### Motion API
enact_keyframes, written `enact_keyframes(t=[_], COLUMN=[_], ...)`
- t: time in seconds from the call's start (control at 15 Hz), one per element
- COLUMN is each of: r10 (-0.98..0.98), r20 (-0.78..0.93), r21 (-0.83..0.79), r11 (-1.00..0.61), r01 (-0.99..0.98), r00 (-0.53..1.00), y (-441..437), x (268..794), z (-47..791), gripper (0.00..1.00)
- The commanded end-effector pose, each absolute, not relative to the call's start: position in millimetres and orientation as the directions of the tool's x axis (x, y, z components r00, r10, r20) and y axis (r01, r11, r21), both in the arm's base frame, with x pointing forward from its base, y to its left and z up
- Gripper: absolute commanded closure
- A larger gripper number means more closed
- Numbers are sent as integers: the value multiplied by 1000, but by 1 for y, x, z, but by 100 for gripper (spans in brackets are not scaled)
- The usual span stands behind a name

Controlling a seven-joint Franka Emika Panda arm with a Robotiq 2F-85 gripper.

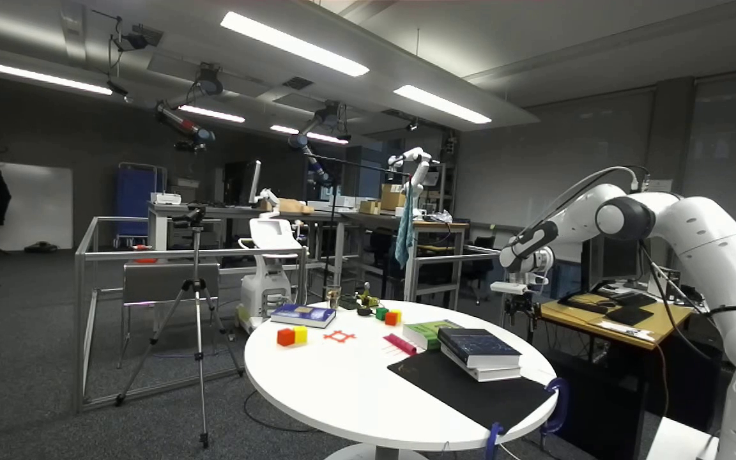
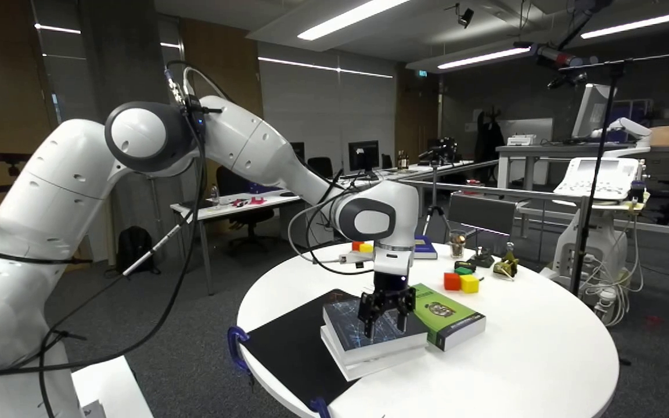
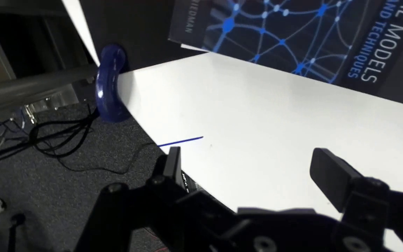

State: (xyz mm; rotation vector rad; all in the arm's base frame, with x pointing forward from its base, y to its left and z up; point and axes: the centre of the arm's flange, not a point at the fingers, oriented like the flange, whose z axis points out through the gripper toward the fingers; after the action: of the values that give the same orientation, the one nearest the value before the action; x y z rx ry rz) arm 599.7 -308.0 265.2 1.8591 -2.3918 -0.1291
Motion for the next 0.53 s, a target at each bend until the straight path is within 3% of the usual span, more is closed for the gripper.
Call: enact_keyframes(t=[0.0, 0.47], r10=[-916, -856], r20=[39, 59], r21=[75, 62], r11=[402, 517], r01=[-913, -853], r00=[-400, -514], y=[-328, -349], x=[636, 664], z=[248, 218], gripper=[0, 0])
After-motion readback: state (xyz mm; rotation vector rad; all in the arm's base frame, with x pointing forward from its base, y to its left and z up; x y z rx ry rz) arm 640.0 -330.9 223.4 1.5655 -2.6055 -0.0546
